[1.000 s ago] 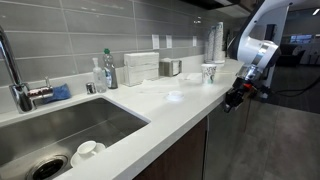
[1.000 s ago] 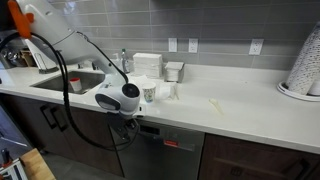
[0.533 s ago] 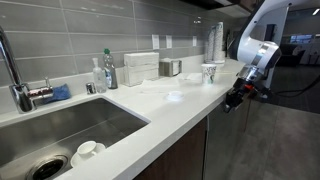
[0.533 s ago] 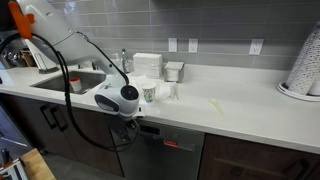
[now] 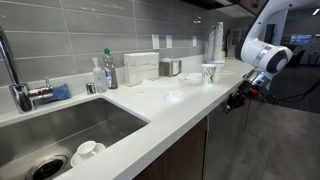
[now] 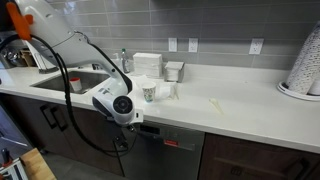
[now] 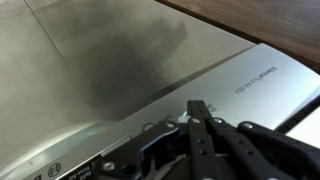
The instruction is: Push the button on the dishwasher
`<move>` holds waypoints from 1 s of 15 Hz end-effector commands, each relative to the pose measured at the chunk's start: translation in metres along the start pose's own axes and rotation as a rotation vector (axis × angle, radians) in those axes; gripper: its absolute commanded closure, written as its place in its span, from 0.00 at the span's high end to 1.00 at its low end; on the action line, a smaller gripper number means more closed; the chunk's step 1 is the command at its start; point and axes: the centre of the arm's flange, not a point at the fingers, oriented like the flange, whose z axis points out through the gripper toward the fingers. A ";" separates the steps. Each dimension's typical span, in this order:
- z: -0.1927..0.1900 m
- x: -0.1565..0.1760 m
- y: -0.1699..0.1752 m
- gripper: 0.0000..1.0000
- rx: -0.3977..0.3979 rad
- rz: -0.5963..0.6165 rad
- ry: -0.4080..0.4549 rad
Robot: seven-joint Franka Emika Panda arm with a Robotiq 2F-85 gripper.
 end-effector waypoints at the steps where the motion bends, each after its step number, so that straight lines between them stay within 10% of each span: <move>1: -0.007 -0.001 -0.002 0.00 0.000 0.007 -0.049; 9: -0.077 -0.022 0.015 0.00 -0.032 0.102 -0.258; 10: -0.093 -0.024 0.015 0.26 -0.027 0.109 -0.268; 15: -0.175 -0.020 -0.004 0.55 -0.048 0.168 -0.256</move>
